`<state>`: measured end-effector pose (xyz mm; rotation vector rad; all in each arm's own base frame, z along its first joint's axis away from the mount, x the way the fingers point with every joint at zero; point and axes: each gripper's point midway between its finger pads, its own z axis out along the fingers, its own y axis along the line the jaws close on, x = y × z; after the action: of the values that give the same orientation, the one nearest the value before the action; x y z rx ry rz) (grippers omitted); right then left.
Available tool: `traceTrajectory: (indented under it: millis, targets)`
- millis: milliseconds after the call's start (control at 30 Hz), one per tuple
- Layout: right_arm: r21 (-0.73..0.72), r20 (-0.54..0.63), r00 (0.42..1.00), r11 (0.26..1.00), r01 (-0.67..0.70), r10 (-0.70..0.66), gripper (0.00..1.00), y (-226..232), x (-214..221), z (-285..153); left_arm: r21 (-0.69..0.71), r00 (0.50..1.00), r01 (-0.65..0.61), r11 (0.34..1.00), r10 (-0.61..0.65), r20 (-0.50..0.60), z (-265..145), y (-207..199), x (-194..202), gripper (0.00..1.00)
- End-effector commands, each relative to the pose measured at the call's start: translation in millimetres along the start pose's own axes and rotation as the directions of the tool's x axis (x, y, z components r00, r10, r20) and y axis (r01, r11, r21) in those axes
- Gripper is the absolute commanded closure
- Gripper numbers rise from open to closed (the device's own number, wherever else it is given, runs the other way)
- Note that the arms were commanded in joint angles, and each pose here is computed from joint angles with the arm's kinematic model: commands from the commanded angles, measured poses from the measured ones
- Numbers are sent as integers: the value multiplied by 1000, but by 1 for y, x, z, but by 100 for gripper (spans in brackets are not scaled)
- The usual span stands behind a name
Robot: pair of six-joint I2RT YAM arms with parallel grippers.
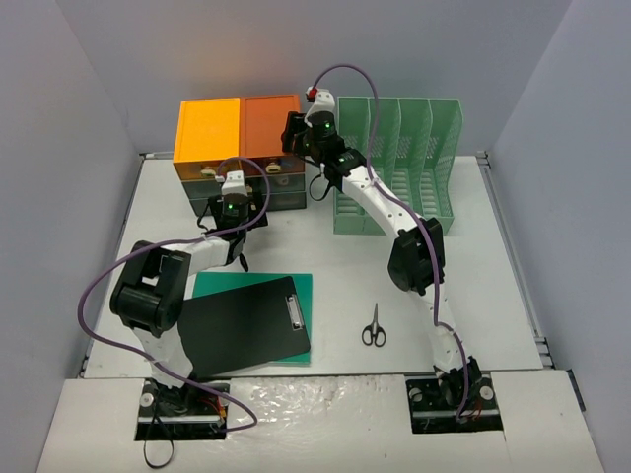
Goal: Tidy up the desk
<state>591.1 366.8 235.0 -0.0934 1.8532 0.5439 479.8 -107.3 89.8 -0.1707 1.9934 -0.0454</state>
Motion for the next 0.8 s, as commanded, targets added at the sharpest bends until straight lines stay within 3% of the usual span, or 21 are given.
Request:
traceTrajectory:
  millis: [0,433,767]
  targets:
    - [-80,-195,979,995,51,-66,43,35,59,-17,138,977,101,985,-124,171,-5,-34,-61,18]
    - [-68,-202,976,995,70,-83,43,33,66,-16,164,981,116,980,-140,138,26,-41,-43,18]
    - [-74,-205,975,995,71,-85,43,35,70,-13,122,987,44,992,-62,148,40,-34,-51,18]
